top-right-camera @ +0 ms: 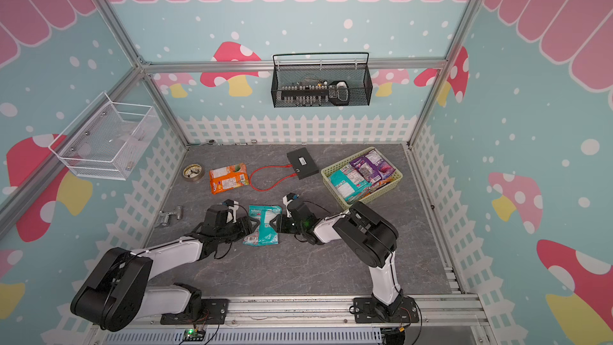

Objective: Put the candies in the basket
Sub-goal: Pick up the candy at the center of the board, then place the candy in the basket.

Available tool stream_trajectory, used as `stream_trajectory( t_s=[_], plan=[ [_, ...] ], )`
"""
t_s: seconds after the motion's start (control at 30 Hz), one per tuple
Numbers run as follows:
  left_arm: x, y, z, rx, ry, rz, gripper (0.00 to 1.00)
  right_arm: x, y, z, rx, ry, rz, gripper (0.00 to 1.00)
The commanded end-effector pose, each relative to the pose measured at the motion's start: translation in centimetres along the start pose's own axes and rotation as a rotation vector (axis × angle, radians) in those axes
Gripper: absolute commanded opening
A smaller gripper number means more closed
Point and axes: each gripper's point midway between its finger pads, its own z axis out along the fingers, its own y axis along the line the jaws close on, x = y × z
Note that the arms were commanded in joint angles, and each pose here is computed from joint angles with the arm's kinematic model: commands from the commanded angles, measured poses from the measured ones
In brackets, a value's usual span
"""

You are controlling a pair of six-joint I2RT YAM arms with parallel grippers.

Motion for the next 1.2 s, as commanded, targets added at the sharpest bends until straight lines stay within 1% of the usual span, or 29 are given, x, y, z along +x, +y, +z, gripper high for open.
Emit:
stream_trajectory(
  t_s=[0.0, 0.17, 0.27, 0.33, 0.37, 0.5, 0.6, 0.7, 0.8, 0.9, 1.03, 1.17],
  plan=[
    [2.4, 1.1, 0.0, -0.026, 0.072, -0.038, 0.65, 1.3, -0.9, 0.3, 0.026, 0.029, -0.021, 0.28],
    [2.5, 0.0, -0.3, 0.032, 0.073, -0.061, 0.66, -0.4, 1.0, -0.9, -0.022, -0.035, -0.115, 0.0],
    [1.7, -1.5, -1.1, 0.084, 0.045, -0.051, 0.69, -1.9, 3.0, -2.3, -0.046, -0.079, -0.21, 0.0],
    [0.5, -2.6, -2.0, 0.107, 0.0, -0.04, 0.78, -2.8, 3.8, -3.4, -0.034, -0.103, -0.279, 0.0],
    [-0.2, -3.1, -2.6, 0.116, -0.03, -0.035, 0.81, -3.3, 4.0, -4.0, -0.011, -0.115, -0.32, 0.0],
    [-3.0, -5.9, -5.5, 0.191, -0.17, 0.031, 0.86, -5.6, 4.9, -6.9, 0.082, -0.134, -0.48, 0.0],
    [-4.6, -7.2, -7.3, 0.208, -0.249, 0.083, 0.9, -7.2, 5.0, -9.0, 0.147, -0.133, -0.569, 0.0],
    [-5.9, -8.3, -8.6, 0.218, -0.305, 0.142, 0.99, -9.3, 5.1, -11.9, 0.191, -0.149, -0.651, 0.0],
    [-6.3, -9.6, -9.1, 0.247, -0.309, 0.206, 0.99, -11.9, 5.0, -14.9, 0.23, -0.173, -0.708, 0.0],
    [-6.2, -10.6, -9.0, 0.267, -0.293, 0.25, 0.99, -14.8, 3.4, -17.5, 0.313, -0.166, -0.739, 0.0],
    [-5.8, -11.3, -8.6, 0.274, -0.273, 0.271, 0.99, -18.9, 0.1, -21.1, 0.423, -0.165, -0.747, 0.0],
    [-5.1, -12.1, -8.1, 0.284, -0.25, 0.296, 0.99, -22.6, -4.6, -24.6, 0.516, -0.137, -0.701, 0.0]
  ],
)
